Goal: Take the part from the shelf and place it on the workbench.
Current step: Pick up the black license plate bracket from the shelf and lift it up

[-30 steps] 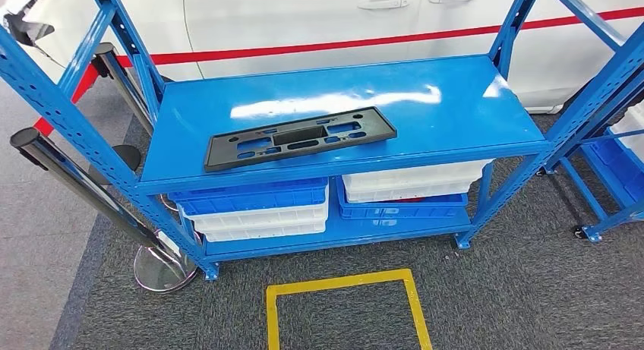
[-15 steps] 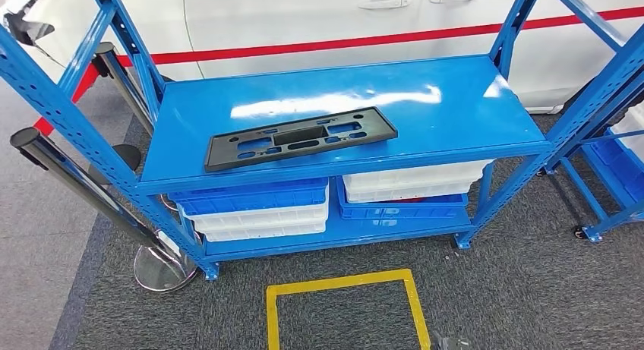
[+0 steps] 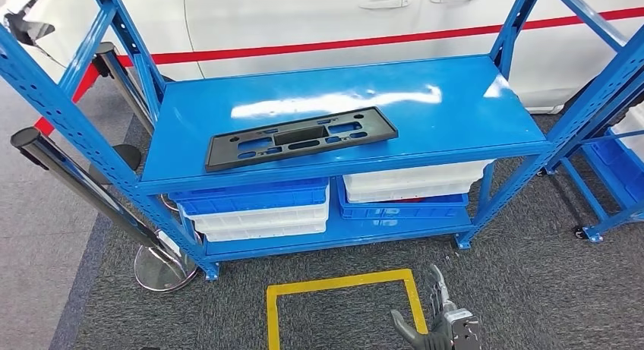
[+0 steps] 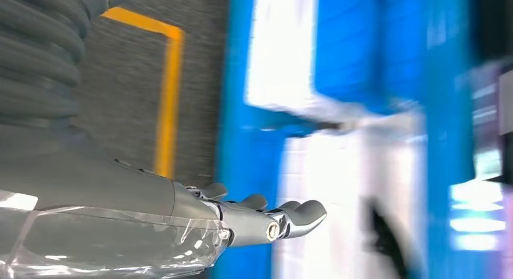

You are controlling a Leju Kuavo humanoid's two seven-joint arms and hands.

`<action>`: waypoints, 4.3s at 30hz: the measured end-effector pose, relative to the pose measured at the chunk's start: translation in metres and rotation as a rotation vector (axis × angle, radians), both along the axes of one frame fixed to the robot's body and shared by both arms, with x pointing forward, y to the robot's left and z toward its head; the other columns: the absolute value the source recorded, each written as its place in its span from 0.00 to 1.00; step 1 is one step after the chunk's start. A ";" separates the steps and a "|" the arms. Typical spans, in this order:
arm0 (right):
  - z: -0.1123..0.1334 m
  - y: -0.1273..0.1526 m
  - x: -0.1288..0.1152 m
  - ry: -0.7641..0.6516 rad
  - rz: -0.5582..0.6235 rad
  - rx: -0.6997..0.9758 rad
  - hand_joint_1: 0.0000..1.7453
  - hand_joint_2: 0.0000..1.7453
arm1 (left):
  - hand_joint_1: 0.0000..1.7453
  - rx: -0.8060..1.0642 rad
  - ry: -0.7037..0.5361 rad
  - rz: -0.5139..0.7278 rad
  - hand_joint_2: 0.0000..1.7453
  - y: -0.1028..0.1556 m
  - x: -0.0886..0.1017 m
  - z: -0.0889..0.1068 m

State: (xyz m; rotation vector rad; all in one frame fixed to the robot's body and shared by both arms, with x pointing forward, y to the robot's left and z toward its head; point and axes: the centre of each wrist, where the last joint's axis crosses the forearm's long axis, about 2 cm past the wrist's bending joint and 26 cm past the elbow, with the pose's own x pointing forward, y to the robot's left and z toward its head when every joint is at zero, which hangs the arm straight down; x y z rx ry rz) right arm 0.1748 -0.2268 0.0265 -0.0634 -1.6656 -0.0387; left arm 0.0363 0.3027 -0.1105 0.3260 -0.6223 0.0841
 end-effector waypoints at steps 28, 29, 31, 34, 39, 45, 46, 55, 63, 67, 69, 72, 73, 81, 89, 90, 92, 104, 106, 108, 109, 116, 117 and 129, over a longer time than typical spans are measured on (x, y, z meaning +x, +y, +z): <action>0.127 0.030 0.006 -0.505 0.266 -0.331 0.00 1.00 | 0.00 -0.112 0.008 -0.007 0.00 -0.019 0.003 -0.001; 0.128 0.031 0.006 -0.515 0.254 -0.367 0.00 1.00 | 0.00 -0.112 0.007 -0.007 0.00 -0.019 0.004 -0.001; 0.130 0.031 0.007 -0.537 0.229 -0.439 0.00 1.00 | 0.00 -0.112 0.005 -0.007 0.00 -0.018 0.004 -0.001; 0.131 0.031 0.009 -0.571 0.190 -0.543 0.00 1.00 | 0.00 -0.111 0.006 -0.014 0.00 -0.019 0.005 -0.001; 0.131 0.031 0.017 -0.632 0.129 -0.724 0.00 1.00 | 0.00 -0.110 0.004 -0.027 0.00 -0.019 0.007 0.000; 0.131 0.039 0.031 -0.672 0.106 -0.889 0.00 1.00 | 0.00 -0.114 0.004 -0.042 0.00 -0.020 0.008 0.000; 0.133 0.043 0.033 -0.678 0.105 -0.904 0.00 1.00 | 0.00 -0.116 0.003 -0.043 0.00 -0.020 0.008 0.000; 0.129 0.079 0.037 -0.674 0.121 -1.022 0.00 1.00 | 0.00 -0.122 0.002 -0.057 0.00 -0.017 0.009 0.000; 0.112 0.102 0.033 -0.728 0.046 -1.150 0.00 1.00 | 0.00 -0.150 -0.004 -0.068 0.00 -0.011 0.008 -0.001; 0.109 0.113 0.030 -0.799 0.010 -1.195 0.00 1.00 | 0.00 -0.165 -0.010 -0.076 0.00 -0.009 0.008 -0.001; 0.107 0.118 0.028 -0.833 0.010 -1.208 0.00 1.00 | 0.00 -0.169 -0.014 -0.085 0.00 -0.008 0.008 -0.001; 0.101 0.120 0.024 -0.846 0.031 -1.221 0.00 1.00 | 0.00 -0.170 -0.013 -0.092 0.00 -0.007 0.006 -0.001; 0.100 0.120 0.023 -0.847 0.036 -1.222 0.00 1.00 | 0.00 -0.170 -0.013 -0.093 0.00 -0.007 0.005 -0.001; 0.102 0.122 0.026 -0.836 0.021 -1.206 0.00 1.00 | 0.00 -0.176 -0.015 -0.098 0.00 -0.008 0.006 -0.001; 0.103 0.122 0.027 -0.808 0.008 -1.186 0.00 1.00 | 0.00 -0.163 -0.010 -0.103 0.00 -0.002 0.004 -0.001; 0.102 0.121 0.028 -0.804 0.007 -1.184 0.00 1.00 | 0.00 -0.163 -0.008 -0.103 0.00 -0.002 0.004 -0.001; 0.102 0.120 0.029 -0.797 0.003 -1.181 0.00 1.00 | 0.00 -0.161 -0.005 -0.102 0.00 -0.001 0.003 -0.001; 0.106 0.110 0.040 -0.748 -0.037 -1.161 0.00 1.00 | 0.00 -0.150 -0.006 -0.114 0.00 0.001 0.006 -0.001; 0.108 0.109 0.043 -0.742 -0.040 -1.161 0.00 1.00 | 0.00 -0.151 -0.008 -0.118 0.00 0.001 0.006 -0.001; 0.110 0.107 0.050 -0.731 -0.044 -1.165 0.00 1.00 | 0.00 -0.154 -0.011 -0.126 0.00 0.001 0.007 -0.001; 0.111 0.106 0.054 -0.723 -0.045 -1.168 0.00 1.00 | 0.00 -0.155 -0.012 -0.130 0.00 0.001 0.007 -0.001; 0.113 0.104 0.060 -0.713 -0.048 -1.175 0.00 1.00 | 0.00 -0.156 -0.014 -0.137 0.00 0.001 0.008 -0.001; 0.113 0.104 0.061 -0.710 -0.048 -1.176 0.00 1.00 | 0.00 -0.156 -0.014 -0.138 0.00 0.001 0.008 -0.001; 0.115 0.114 0.112 -0.613 -0.010 -1.237 0.00 1.00 | 0.00 -0.162 -0.024 -0.166 0.00 0.004 0.010 0.000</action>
